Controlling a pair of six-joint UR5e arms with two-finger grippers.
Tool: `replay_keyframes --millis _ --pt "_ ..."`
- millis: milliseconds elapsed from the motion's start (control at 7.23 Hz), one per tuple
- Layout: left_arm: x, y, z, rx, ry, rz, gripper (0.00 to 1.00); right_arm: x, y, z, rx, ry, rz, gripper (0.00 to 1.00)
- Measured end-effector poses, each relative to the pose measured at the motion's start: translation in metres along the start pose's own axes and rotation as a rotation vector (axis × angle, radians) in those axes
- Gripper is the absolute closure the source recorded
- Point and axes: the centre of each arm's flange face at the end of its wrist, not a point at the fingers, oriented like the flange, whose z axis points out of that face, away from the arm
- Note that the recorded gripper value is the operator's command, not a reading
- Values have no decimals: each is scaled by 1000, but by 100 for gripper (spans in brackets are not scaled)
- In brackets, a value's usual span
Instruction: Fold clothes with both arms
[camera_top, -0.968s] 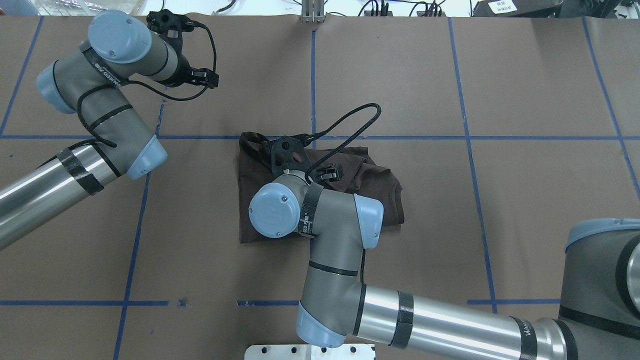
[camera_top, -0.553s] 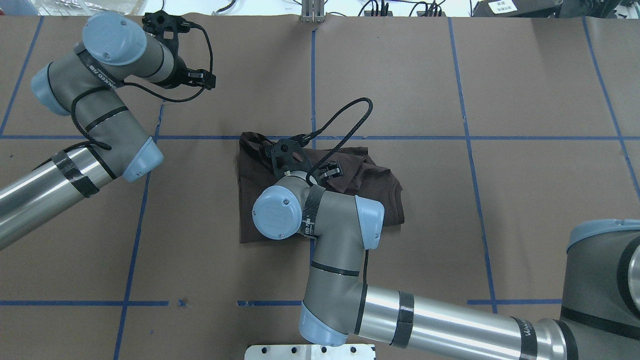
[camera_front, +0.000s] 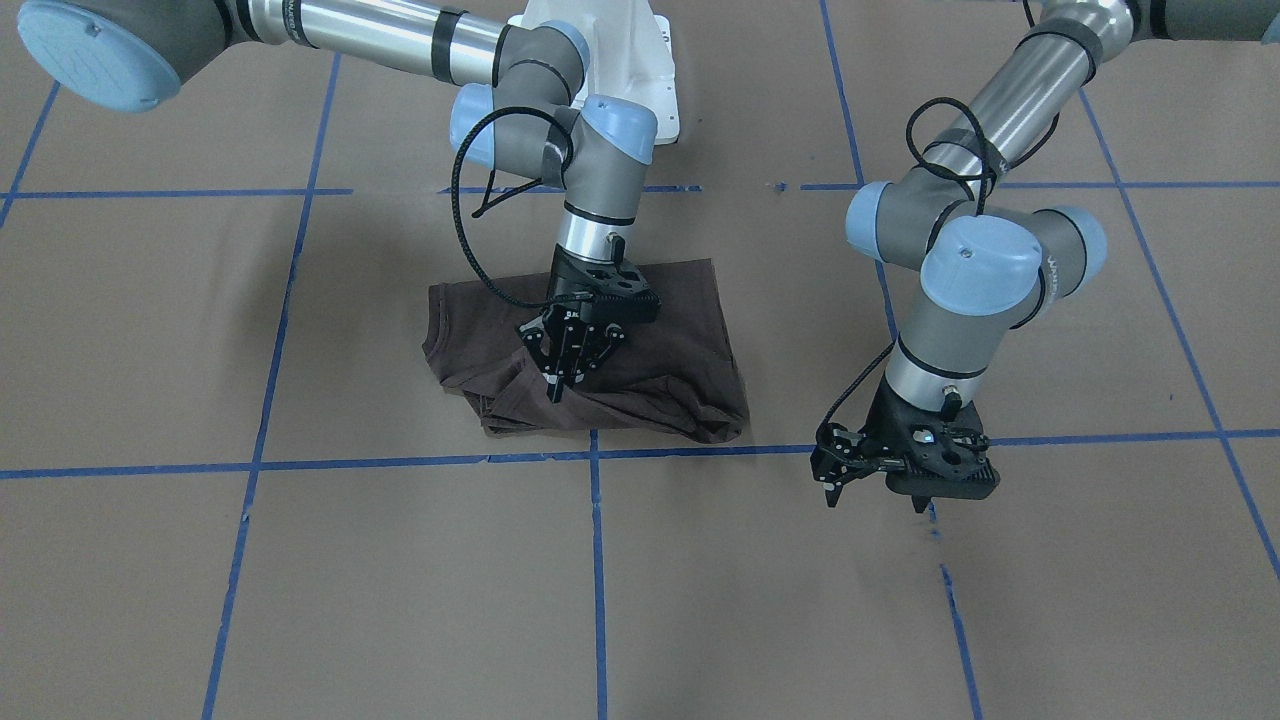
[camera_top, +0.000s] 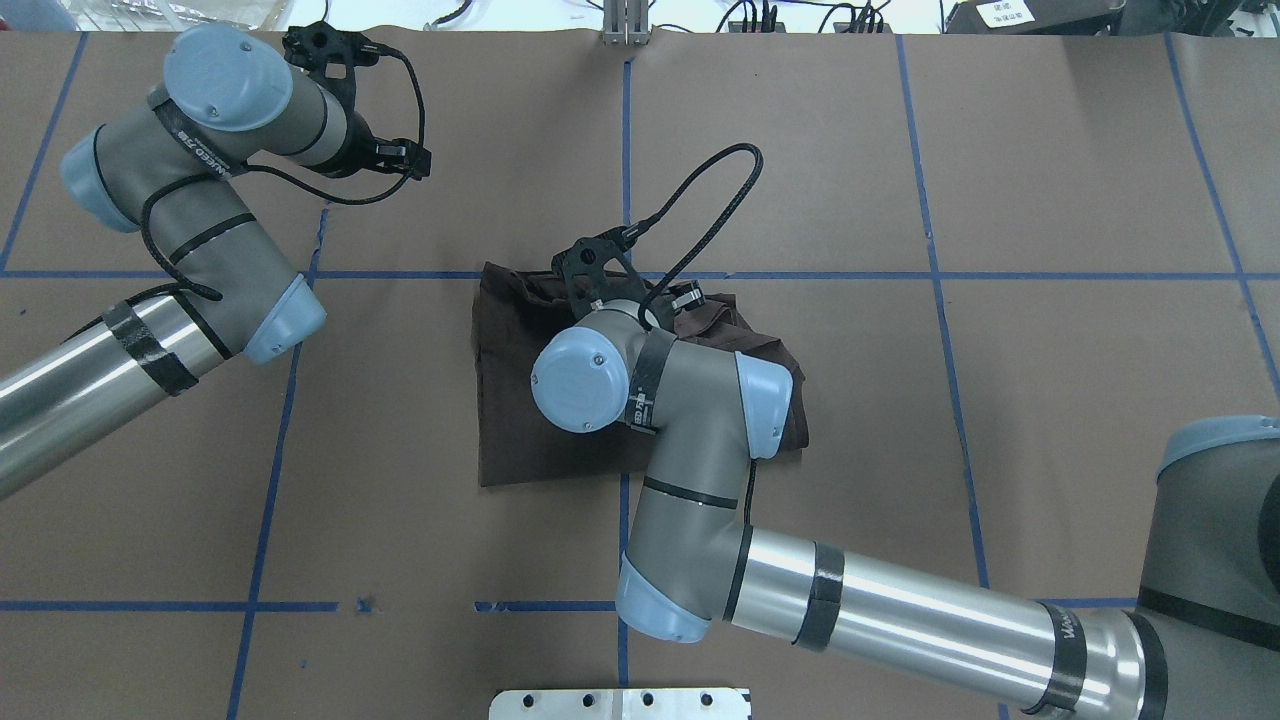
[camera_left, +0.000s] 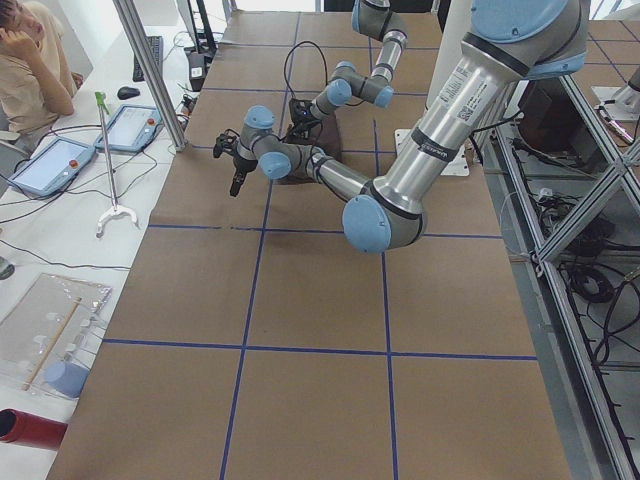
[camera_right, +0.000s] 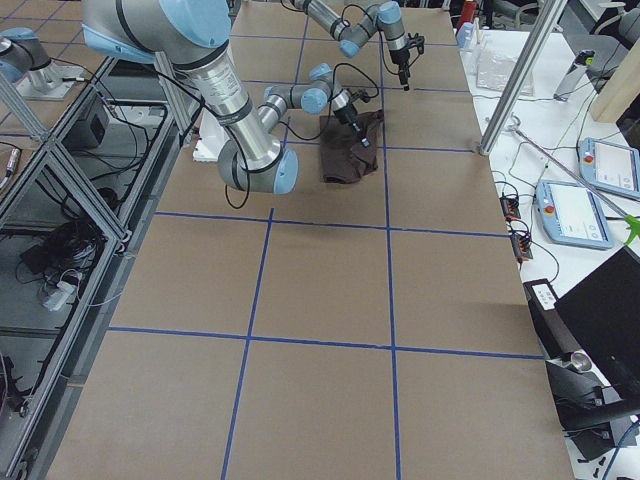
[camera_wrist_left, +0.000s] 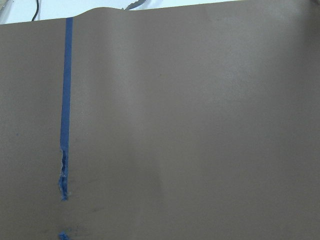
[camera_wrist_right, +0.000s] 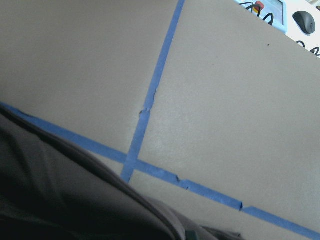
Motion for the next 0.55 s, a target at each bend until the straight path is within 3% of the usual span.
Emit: replay_keyframes --millis 277,553 --pt "-3 2 2 -3 -4 -19 0 18 -20 27 32 3 25 0" --pt "-7 5 1 -4 -5 -39 0 34 -46 41 52 -41 80 0"
